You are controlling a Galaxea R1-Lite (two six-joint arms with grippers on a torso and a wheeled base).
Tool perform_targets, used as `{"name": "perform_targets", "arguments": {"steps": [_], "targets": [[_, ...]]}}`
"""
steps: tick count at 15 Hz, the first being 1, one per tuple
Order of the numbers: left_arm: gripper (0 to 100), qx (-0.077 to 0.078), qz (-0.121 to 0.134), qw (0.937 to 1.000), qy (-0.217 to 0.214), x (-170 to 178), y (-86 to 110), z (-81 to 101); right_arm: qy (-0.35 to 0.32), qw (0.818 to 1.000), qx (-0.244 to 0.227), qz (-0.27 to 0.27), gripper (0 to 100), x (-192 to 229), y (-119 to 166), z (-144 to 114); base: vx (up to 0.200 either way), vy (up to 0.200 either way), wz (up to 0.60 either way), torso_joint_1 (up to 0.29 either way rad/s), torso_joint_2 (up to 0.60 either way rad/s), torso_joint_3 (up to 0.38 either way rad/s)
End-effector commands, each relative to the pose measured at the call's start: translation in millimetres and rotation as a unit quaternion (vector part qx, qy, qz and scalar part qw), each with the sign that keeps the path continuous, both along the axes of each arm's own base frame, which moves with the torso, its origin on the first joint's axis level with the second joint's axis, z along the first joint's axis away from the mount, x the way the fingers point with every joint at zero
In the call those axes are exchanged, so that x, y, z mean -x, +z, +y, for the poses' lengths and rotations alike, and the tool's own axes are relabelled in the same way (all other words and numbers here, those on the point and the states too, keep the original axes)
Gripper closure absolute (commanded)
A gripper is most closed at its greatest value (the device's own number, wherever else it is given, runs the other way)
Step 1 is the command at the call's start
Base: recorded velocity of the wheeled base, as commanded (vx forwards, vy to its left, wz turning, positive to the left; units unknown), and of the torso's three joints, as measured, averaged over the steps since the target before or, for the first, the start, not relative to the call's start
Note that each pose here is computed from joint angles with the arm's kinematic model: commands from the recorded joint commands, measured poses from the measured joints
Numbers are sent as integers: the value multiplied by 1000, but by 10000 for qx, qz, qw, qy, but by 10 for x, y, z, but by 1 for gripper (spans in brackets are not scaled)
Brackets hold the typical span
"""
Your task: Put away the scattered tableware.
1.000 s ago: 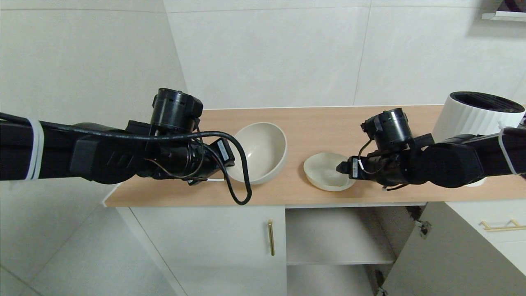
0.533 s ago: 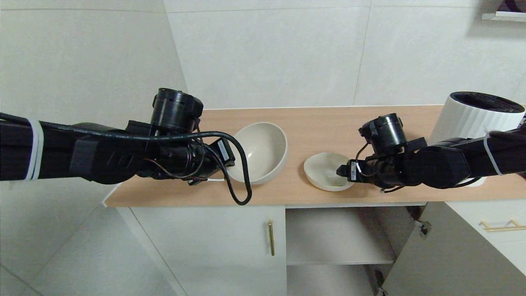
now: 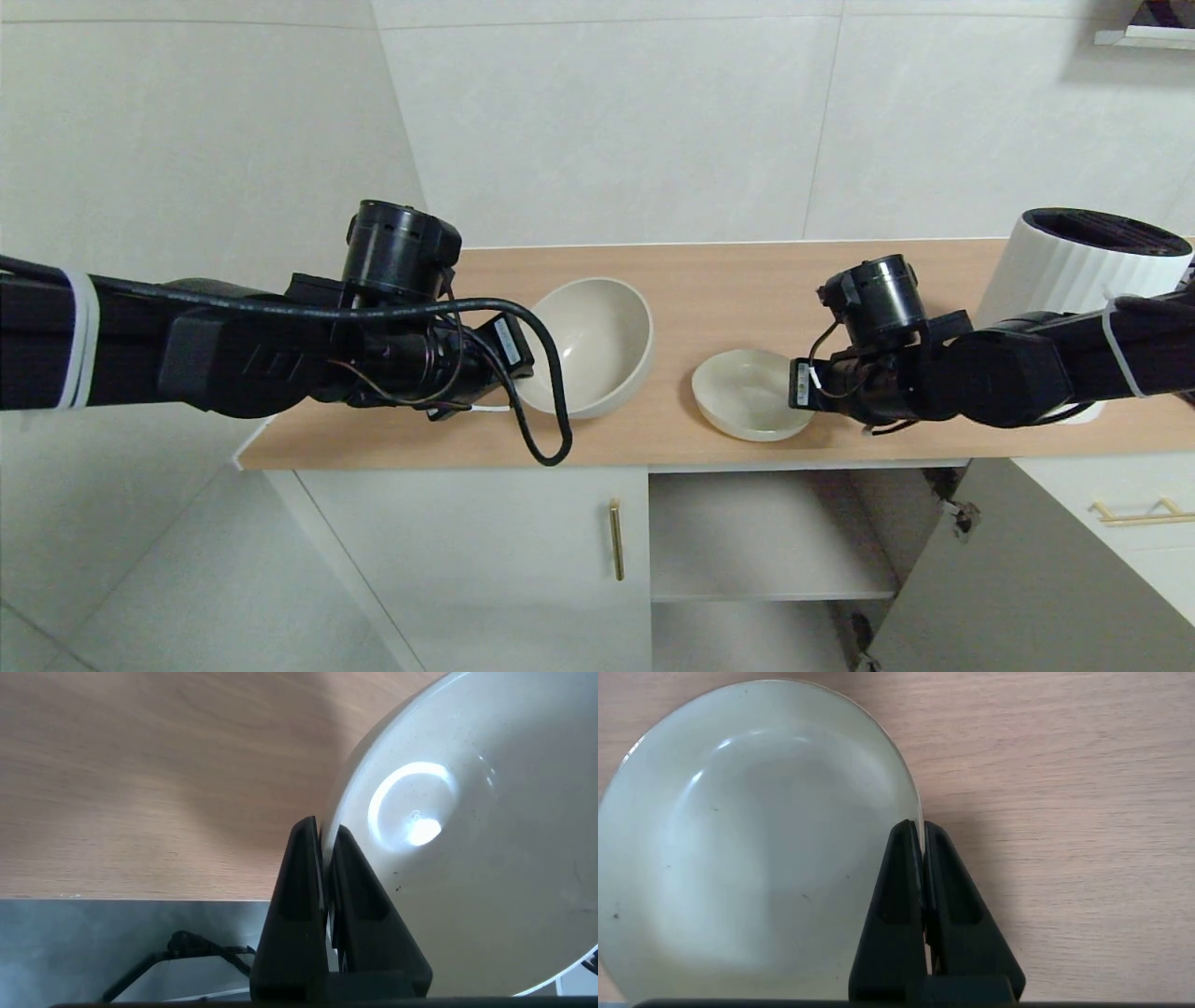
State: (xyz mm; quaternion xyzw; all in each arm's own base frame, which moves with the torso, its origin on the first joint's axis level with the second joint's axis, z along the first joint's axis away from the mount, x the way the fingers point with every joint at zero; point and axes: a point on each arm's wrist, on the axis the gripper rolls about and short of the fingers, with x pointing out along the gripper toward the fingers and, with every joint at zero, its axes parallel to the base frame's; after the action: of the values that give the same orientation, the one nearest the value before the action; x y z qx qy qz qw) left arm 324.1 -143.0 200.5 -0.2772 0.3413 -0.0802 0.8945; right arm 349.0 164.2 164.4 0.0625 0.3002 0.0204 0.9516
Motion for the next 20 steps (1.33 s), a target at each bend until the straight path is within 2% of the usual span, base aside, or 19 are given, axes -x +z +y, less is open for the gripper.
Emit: {"name": "perform_targets", "arguments": {"steps": [1,5,8,9,10,11,15,20], "targets": [[100,7,-17,10000,-1,6,13,2,1,10000,-10,-30,100,10,25,-4,0,0,0,0,0,0],[100,-48,110,9999,-29,78,42,33,53,9999,-97,-101,100,70,126,-30,0,0,0,0,0,0],[100,-127,83,9998,-97,193,73,83,214,9990,-353,-145,100,170,262,-67,0,0,0,0,0,0],[100,-147,22,9997,-182,320,125,137,446,9976,-531,-77,100,311,383,-122,0,0,0,0,0,0],[100,-147,22,9997,-182,320,125,137,446,9976,-531,-77,100,311,383,-122,0,0,0,0,0,0],[100,-224,24,9990,-379,515,129,208,787,9940,-758,78,100,532,483,-209,0,0,0,0,0,0],[100,-399,-130,9967,-697,872,168,356,1038,9902,-926,157,100,870,521,-359,0,0,0,0,0,0],[100,-498,-25,9947,-900,1134,71,386,1095,9891,-967,202,100,1275,473,-543,0,0,0,0,0,0]]}}
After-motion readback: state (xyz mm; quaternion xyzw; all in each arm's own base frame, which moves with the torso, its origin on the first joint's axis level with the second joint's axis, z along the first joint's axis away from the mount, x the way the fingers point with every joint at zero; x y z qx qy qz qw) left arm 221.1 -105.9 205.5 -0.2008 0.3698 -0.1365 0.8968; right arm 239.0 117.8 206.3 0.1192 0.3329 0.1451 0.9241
